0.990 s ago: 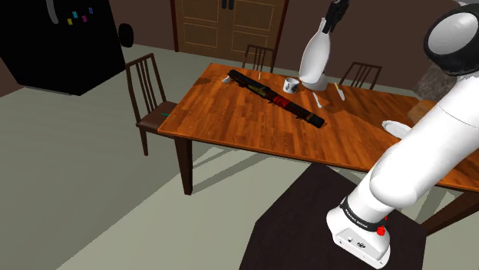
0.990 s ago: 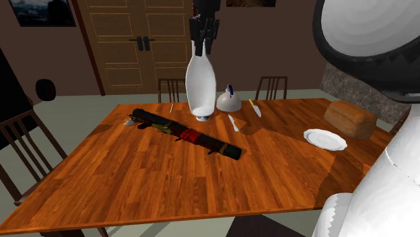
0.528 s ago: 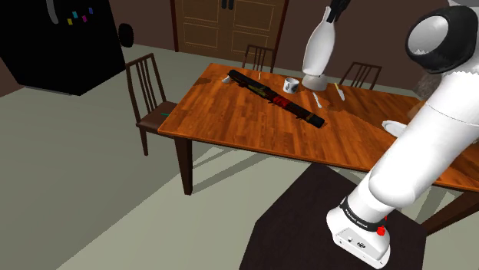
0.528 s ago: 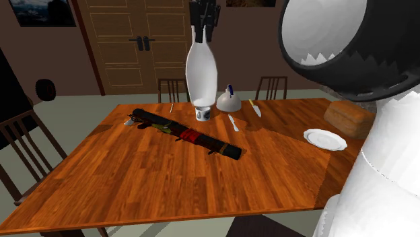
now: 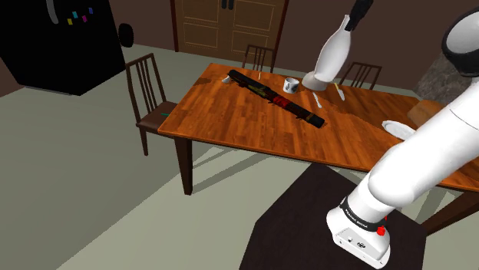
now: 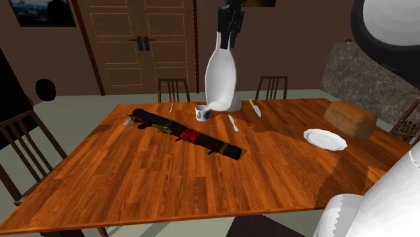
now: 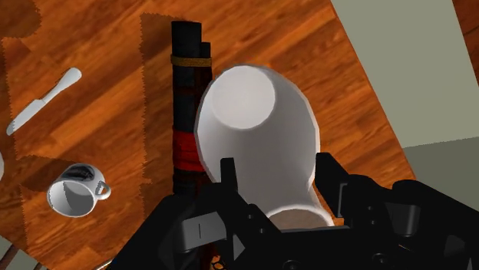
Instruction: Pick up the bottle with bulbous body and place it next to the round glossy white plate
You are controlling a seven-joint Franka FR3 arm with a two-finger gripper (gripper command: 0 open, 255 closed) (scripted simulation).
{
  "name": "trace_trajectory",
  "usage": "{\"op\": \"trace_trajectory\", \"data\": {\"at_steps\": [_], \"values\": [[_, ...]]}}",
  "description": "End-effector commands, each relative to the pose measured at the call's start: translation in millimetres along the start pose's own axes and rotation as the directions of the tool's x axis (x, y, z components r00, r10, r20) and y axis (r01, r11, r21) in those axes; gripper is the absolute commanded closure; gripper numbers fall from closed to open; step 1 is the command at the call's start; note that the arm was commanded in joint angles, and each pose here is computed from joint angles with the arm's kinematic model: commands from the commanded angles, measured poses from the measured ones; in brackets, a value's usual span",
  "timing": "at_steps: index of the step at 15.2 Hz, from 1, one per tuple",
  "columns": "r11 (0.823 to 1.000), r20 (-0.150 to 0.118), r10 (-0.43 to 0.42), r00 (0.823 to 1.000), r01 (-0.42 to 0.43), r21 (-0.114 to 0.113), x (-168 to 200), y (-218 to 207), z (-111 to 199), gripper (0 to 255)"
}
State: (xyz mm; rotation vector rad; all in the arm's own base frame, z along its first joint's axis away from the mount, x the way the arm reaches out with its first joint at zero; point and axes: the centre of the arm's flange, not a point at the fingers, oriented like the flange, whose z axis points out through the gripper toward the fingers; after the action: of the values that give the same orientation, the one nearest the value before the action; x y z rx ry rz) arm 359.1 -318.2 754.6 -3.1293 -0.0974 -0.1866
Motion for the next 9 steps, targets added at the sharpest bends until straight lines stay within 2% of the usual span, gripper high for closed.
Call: {"op": "trace_trajectory", "data": {"at_steps": [1, 9], "values": [[1.000, 0.000, -0.001, 1.000, 0.001, 0.000, -23.4, 12.7, 2.7, 255], [1.000, 0.000, -0.001, 1.000, 0.001, 0.000, -117.6, 56.5, 21.8, 255]]}}
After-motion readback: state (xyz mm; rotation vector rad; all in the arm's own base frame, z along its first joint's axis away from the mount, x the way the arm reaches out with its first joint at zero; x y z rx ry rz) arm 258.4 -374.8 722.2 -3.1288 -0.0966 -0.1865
